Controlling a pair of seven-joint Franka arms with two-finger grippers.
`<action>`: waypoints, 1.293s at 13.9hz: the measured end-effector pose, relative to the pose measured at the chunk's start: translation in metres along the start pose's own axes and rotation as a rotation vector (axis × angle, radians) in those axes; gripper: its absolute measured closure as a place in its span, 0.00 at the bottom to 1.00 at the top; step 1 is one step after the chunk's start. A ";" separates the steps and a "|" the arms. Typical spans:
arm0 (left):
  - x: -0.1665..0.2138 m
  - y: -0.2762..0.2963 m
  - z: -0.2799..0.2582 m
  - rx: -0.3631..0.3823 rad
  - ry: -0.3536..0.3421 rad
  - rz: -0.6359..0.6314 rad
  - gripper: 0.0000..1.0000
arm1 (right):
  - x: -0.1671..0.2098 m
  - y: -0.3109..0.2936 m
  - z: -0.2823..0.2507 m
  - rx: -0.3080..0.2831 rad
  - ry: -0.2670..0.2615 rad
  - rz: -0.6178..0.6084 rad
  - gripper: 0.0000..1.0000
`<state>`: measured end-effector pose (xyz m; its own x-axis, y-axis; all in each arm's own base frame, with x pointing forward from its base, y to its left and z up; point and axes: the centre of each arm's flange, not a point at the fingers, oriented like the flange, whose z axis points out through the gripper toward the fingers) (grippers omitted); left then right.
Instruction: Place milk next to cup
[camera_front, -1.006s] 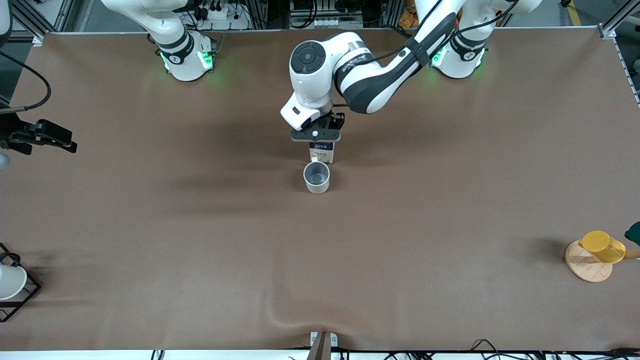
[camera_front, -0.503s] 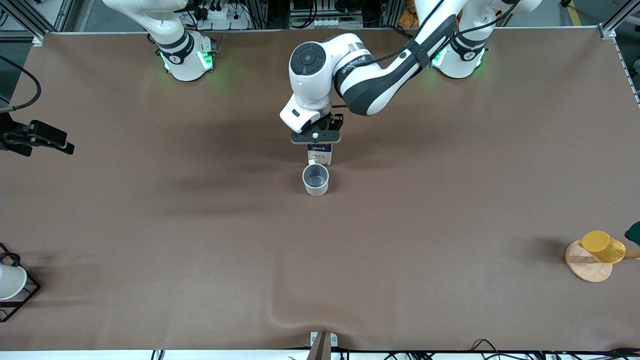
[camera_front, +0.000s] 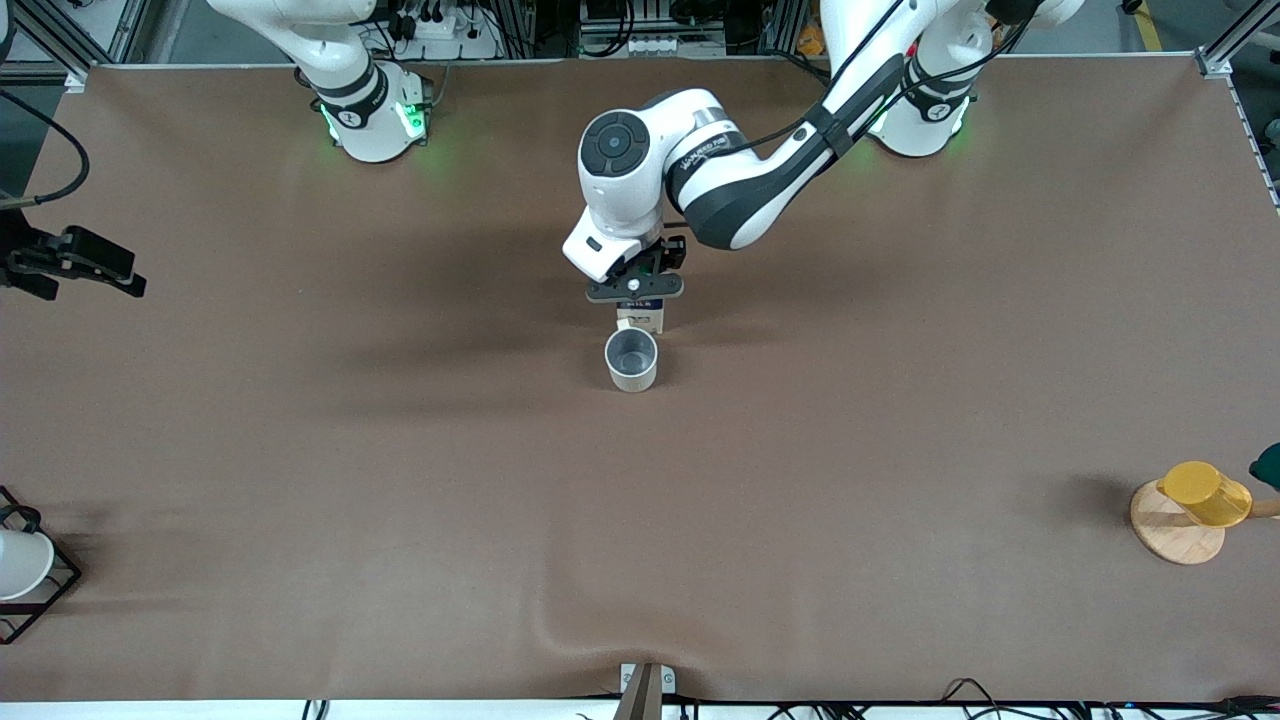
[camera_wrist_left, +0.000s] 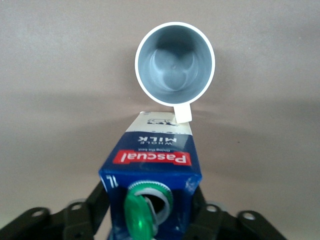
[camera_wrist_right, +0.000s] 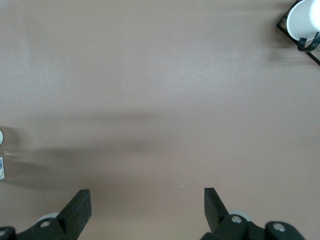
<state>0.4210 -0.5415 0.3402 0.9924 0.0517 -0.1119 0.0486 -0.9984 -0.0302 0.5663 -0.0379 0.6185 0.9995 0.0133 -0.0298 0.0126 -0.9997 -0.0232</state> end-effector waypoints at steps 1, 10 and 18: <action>0.000 0.000 -0.001 -0.002 0.001 0.000 0.15 | 0.000 0.000 0.000 0.000 -0.001 -0.001 0.00; 0.046 -0.041 -0.095 -0.083 0.143 -0.105 0.00 | 0.000 -0.003 0.000 0.000 0.001 -0.006 0.00; 0.143 -0.205 -0.190 -0.091 0.257 -0.364 0.00 | 0.001 -0.007 -0.001 0.002 0.005 -0.012 0.00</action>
<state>0.5746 -0.3341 0.5191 0.9042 0.4033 0.1404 0.3977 -0.9151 0.0667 0.5668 -0.0312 0.6192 0.9994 0.0252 -0.0249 0.0246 -0.9994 -0.0252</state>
